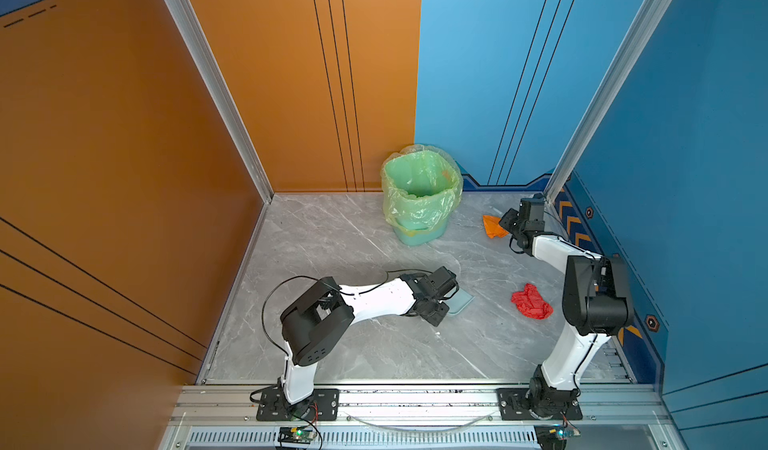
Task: Sweep away the paper scraps from the table
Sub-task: 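Move the right brush past the red scrap to behind the orange scrap, then sweep the orange scrap toward the dustpan with the right brush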
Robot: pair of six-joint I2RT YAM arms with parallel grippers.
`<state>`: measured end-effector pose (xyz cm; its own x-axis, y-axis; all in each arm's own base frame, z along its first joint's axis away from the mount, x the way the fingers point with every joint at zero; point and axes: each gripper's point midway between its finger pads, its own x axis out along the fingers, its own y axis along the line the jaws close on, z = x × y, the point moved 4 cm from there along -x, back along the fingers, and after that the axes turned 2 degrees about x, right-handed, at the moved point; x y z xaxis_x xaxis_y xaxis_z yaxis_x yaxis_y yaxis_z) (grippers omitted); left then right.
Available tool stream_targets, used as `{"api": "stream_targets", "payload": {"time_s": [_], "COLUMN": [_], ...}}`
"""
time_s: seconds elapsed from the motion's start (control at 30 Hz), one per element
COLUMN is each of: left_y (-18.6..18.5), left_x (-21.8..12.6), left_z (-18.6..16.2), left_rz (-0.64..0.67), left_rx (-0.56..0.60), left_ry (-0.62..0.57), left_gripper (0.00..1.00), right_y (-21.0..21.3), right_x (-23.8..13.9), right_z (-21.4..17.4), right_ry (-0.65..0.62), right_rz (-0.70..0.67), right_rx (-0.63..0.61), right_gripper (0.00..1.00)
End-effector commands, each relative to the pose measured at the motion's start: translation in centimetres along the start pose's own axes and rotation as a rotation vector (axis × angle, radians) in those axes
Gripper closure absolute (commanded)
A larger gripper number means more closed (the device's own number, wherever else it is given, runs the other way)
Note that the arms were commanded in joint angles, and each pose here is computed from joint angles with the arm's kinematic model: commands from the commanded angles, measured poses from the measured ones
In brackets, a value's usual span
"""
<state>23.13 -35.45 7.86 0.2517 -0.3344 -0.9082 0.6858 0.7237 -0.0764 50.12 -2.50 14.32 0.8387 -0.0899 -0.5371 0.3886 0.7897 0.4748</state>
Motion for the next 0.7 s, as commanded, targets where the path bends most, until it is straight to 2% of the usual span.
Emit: {"api": "stream_targets", "payload": {"time_s": [0.0, 0.17, 0.27, 0.43, 0.67], "left_y": [-0.9, -0.8, -0.7, -0.7, -0.9], "left_x": [0.0, 0.2, 0.3, 0.7, 1.0], "left_z": [0.7, 0.7, 0.8, 0.7, 0.9], "left_rz": [-0.022, -0.016, -0.009, -0.008, -0.017], "left_rx": [-0.005, -0.001, -0.004, -0.005, 0.001], "left_ry": [-0.014, -0.01, -0.012, -0.003, 0.002], "left_gripper": [1.0, 1.0, 1.0, 1.0, 1.0], "right_y": [2.1, 2.7, 3.1, 3.4, 2.3], "right_x": [1.2, 2.7, 2.5, 0.9, -2.1], "right_z": [1.0, -0.2, -1.0, -3.3, -5.6], "right_ry": [-0.047, -0.002, 0.036, 0.092, 0.151], "right_rz": [0.089, 0.08, 0.037, -0.028, -0.066], "right_rx": [0.048, 0.023, -0.04, -0.154, -0.173], "right_gripper": [1.0, 1.0, 1.0, 1.0, 1.0]}}
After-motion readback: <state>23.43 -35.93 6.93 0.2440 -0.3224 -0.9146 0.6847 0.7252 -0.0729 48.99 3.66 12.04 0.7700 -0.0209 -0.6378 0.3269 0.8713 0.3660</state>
